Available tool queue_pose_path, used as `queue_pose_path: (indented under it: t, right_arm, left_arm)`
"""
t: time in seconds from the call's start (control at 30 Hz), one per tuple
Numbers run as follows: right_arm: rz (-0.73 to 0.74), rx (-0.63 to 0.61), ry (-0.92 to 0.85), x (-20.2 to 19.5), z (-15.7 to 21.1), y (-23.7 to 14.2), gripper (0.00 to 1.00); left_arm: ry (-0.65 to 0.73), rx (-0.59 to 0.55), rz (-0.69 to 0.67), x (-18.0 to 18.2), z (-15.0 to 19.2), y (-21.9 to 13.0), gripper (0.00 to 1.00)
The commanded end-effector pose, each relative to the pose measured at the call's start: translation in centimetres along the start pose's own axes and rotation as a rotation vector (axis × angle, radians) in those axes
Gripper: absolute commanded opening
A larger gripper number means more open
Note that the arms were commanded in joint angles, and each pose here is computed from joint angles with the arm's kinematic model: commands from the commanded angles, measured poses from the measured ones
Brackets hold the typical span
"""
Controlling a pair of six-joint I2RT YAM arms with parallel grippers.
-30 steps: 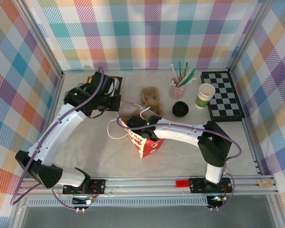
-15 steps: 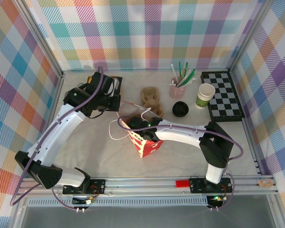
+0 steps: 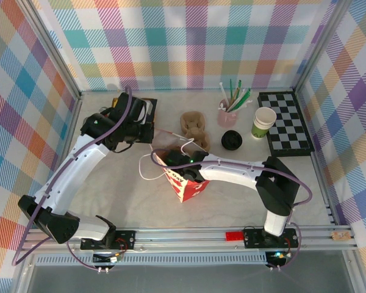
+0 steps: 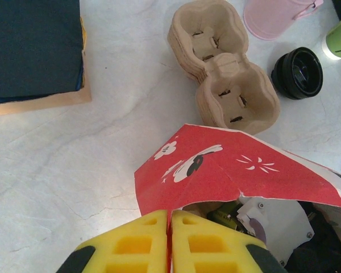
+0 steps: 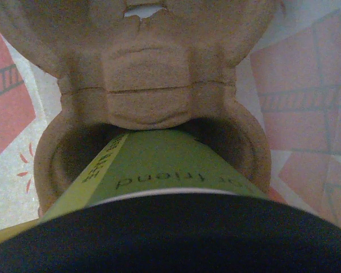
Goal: Pack the takeout coffee
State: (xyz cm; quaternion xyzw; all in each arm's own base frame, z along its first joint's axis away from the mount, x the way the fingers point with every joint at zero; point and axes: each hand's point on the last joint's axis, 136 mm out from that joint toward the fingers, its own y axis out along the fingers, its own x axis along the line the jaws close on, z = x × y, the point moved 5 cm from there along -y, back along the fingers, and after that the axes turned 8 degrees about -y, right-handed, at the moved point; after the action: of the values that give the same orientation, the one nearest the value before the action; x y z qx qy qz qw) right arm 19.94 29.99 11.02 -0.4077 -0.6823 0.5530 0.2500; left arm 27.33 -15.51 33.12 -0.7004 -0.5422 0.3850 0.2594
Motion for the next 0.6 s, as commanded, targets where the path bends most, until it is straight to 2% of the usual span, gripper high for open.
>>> queue_pose_path:
  t: [0.0, 0.07, 0.2, 0.47, 0.57]
  right_arm:
    - [0.05, 0.138, 0.013, -0.2, 2.7, 5.3, 0.46]
    - [0.046, 0.137, 0.004, -0.1, 2.4, 5.0, 0.46]
    - [0.037, 0.142, -0.013, 0.1, 2.1, 5.0, 0.46]
    - [0.01, 0.164, -0.054, 0.8, 1.8, 5.7, 0.46]
    - [-0.002, 0.163, -0.066, 1.0, 1.6, 5.7, 0.46]
  left_arm:
    - [-0.012, -0.048, -0.014, 0.3, -0.3, -0.5, 0.16]
    - [-0.014, -0.039, -0.027, 0.4, -0.2, -0.2, 0.26]
    - [-0.015, -0.035, -0.022, 0.3, -0.3, 0.0, 0.37]
    - [-0.009, -0.046, -0.019, 0.1, -0.8, -0.2, 0.54]
    - [-0.008, -0.046, -0.023, 0.0, -1.0, -0.1, 0.56]
